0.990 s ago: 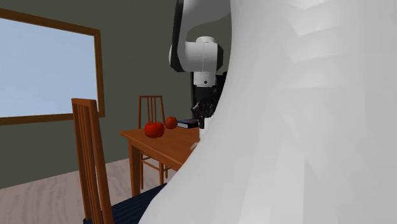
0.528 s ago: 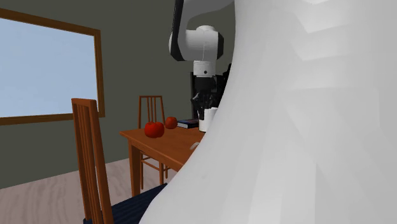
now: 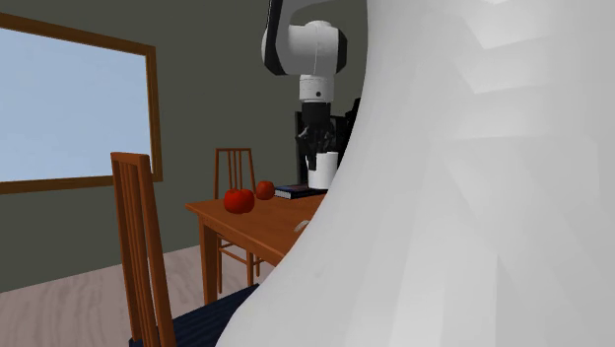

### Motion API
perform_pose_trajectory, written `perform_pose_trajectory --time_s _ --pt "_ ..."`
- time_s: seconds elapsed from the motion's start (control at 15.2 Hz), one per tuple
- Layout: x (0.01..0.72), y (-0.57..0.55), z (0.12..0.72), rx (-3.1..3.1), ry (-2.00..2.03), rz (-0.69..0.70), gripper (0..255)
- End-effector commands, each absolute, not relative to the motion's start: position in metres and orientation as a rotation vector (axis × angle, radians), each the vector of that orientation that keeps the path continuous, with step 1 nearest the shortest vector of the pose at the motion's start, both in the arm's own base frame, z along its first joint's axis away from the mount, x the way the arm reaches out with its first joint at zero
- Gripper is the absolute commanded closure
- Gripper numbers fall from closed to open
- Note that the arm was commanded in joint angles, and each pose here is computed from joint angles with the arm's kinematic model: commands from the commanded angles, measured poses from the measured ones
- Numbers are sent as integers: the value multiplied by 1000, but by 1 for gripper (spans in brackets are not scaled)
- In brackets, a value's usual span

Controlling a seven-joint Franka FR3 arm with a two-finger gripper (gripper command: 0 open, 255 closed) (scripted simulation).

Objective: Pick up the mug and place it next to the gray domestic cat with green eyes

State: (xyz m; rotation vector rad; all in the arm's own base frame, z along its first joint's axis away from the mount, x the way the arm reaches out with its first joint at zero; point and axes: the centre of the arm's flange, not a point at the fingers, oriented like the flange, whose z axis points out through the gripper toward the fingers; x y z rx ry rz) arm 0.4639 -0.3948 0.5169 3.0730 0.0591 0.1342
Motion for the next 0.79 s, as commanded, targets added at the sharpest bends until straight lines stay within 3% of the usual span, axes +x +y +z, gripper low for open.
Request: perform_pose_trajectory --time_s 0.0,0.73 --pt "464 -394 528 3073 59 134 255" --pt "464 -394 586 3073 59 134 255"
